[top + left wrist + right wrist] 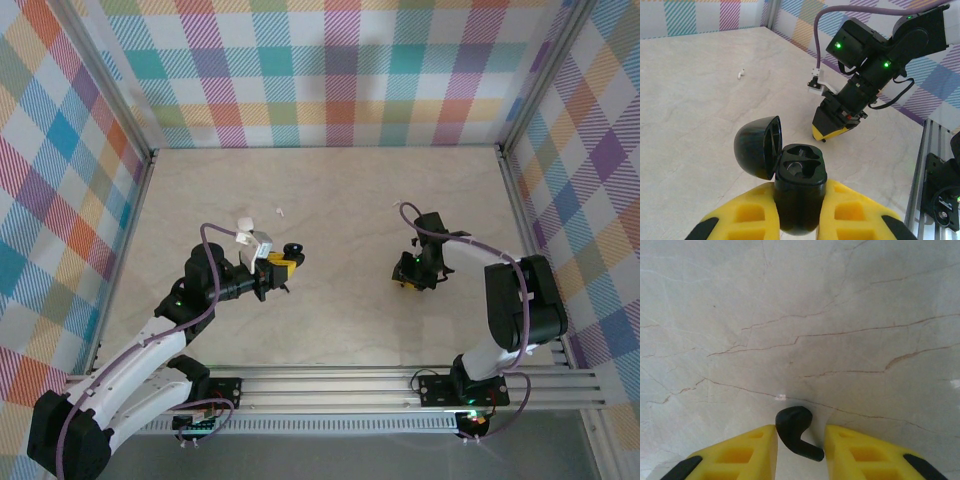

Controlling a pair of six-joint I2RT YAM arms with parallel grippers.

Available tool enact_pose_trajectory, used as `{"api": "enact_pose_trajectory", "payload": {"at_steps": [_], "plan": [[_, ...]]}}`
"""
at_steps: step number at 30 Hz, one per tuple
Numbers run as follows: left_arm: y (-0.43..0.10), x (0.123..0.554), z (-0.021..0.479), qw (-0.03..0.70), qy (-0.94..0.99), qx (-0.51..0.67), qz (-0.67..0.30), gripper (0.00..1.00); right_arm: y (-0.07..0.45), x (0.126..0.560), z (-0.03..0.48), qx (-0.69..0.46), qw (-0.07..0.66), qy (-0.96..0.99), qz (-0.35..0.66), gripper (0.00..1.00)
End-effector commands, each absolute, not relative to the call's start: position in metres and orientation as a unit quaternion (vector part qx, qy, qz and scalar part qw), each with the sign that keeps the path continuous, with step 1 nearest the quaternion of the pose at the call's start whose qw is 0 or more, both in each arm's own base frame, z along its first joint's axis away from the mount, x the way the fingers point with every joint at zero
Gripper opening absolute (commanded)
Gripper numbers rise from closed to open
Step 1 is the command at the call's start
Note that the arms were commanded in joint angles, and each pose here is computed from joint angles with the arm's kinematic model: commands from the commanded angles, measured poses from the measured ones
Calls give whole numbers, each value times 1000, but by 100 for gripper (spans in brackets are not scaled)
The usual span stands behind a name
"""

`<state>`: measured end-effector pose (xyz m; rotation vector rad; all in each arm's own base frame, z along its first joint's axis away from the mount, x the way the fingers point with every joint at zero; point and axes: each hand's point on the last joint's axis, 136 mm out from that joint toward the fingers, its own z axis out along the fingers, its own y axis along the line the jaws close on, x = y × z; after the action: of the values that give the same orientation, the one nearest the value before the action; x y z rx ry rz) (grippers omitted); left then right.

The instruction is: Insert wireless bluetooth earbuds into charging case

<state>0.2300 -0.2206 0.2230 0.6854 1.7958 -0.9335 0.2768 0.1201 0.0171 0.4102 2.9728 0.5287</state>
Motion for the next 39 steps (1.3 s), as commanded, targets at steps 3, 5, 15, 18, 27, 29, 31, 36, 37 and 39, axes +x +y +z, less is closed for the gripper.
{"api": "enact_pose_trajectory", "payload": {"at_steps": [3,5,15,18,27,29,31,36,37,39], "plan": [[-222,230,232,492,728,288,-380,0,130,279,17,133,38,971,196,30],[-222,230,231,491,729,288,-381,0,134,279,19,133,38,970,202,30],[-222,229,232,491,728,288,-382,0,152,278,34,124,39,968,214,35],[-222,229,233,492,728,288,-382,0,153,278,38,122,40,968,215,36],[-221,227,233,492,728,287,-381,0,138,274,46,131,56,973,180,35],[-221,227,233,493,727,287,-382,0,137,274,48,139,63,971,181,35],[-221,227,234,493,727,288,-382,0,137,274,48,145,68,970,185,34],[-220,226,234,493,727,289,-380,0,138,274,42,147,61,970,184,32],[-220,226,234,493,727,289,-380,0,139,274,41,147,58,970,185,31],[-219,226,233,493,728,290,-378,0,141,273,39,147,54,969,192,29]]}}
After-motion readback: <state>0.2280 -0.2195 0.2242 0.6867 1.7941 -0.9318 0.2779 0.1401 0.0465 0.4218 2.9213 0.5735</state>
